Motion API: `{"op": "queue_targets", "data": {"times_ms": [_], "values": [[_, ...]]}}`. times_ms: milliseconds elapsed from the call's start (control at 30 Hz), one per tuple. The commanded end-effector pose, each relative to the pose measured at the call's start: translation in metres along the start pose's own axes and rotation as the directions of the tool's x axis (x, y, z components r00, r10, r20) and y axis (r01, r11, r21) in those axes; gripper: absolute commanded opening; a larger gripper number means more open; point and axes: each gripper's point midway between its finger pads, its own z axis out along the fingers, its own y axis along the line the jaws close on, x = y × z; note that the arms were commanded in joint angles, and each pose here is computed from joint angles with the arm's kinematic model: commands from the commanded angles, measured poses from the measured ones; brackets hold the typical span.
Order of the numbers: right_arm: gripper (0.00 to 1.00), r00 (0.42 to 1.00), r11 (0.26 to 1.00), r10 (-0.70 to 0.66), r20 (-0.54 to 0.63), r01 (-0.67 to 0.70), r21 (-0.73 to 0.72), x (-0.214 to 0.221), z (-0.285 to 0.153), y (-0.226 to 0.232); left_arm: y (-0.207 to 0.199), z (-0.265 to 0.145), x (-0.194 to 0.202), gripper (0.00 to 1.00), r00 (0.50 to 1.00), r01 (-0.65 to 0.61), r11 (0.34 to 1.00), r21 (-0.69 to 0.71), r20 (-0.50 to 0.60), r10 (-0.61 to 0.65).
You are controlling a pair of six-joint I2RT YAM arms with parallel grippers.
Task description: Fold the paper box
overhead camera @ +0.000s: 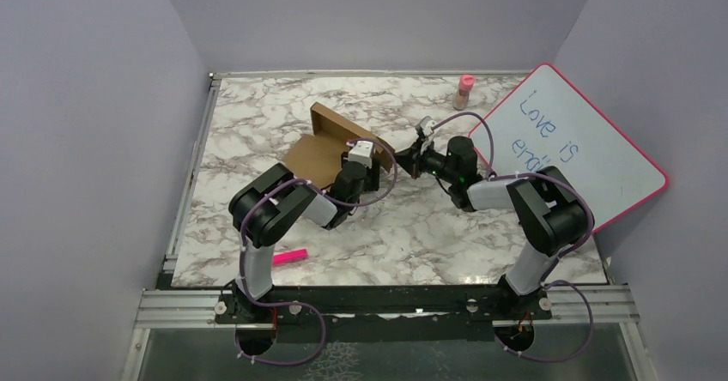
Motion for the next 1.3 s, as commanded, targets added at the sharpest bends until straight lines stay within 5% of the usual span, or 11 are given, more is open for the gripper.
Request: {"op": "queue_targets", "data": {"times_ms": [0, 333, 767, 1267], "values": [[0.03, 0.999, 0.999, -0.028, 0.024, 0.029, -0.020, -0.009, -0.001, 0.006, 0.009, -0.003, -0.011, 0.57, 0.997, 0.077, 0.997, 0.012, 0.031, -0.077], [0.03, 1.000, 0.998, -0.027, 0.008, 0.027, -0.050, -0.006, 0.000, 0.010, 0.016, -0.005, -0.017, 0.53, 0.986, 0.164, 0.984, 0.076, 0.029, -0.166], [0.03, 0.998, 0.990, -0.056, -0.008, 0.055, -0.134, -0.009, -0.001, 0.023, -0.006, -0.012, -0.031, 0.61, 0.991, 0.123, 0.970, 0.208, 0.031, -0.133], [0.05, 0.996, 0.984, -0.080, -0.047, 0.071, -0.165, -0.003, -0.001, 0.025, 0.014, -0.024, -0.008, 0.61, 0.995, 0.103, 0.987, 0.127, -0.011, -0.102]]}}
